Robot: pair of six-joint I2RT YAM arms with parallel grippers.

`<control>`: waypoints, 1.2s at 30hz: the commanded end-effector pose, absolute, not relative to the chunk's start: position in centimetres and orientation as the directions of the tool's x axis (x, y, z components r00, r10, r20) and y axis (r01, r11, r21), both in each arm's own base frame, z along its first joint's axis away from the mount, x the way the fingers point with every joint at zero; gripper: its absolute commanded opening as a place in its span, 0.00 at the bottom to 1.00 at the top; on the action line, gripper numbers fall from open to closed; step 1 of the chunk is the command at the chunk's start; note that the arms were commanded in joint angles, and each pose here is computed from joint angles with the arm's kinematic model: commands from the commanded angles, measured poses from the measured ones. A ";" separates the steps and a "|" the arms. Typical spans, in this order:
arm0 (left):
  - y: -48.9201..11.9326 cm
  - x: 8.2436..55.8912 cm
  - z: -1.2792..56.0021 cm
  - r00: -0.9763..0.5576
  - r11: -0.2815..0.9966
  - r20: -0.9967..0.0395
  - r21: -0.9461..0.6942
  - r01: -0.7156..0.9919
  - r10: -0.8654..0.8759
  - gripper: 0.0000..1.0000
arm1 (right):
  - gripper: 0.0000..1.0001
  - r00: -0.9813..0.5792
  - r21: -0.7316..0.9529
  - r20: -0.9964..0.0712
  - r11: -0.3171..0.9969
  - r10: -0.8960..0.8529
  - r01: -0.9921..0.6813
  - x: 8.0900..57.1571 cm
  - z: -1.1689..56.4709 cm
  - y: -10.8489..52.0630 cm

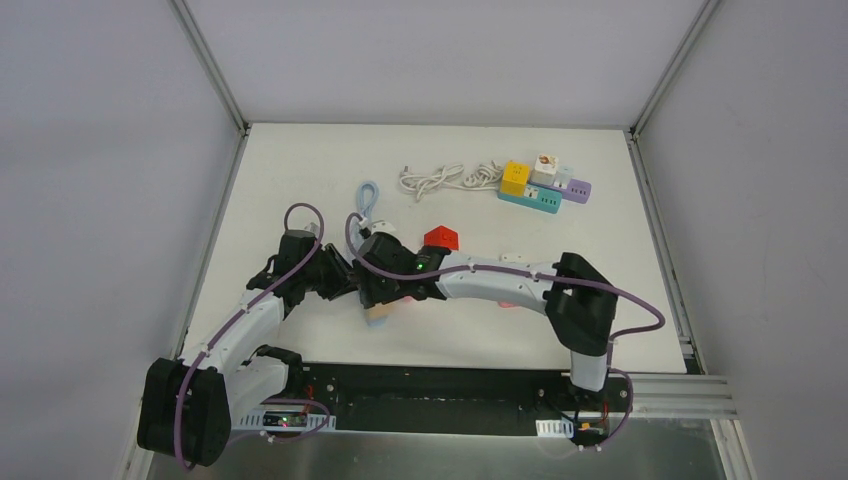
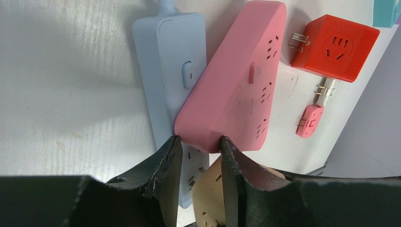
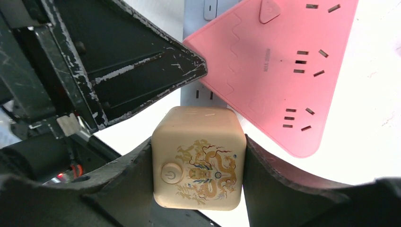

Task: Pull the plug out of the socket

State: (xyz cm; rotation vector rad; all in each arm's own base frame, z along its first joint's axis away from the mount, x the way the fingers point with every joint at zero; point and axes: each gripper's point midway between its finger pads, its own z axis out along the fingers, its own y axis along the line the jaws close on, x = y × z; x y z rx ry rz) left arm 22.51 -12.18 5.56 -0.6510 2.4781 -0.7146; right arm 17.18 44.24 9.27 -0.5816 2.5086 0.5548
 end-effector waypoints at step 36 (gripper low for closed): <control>-10.1 20.1 4.9 -0.818 0.824 -0.280 -0.442 -0.355 -0.503 0.33 | 0.03 -0.823 0.595 -0.421 0.801 0.381 0.066 26.4 10.6 24.6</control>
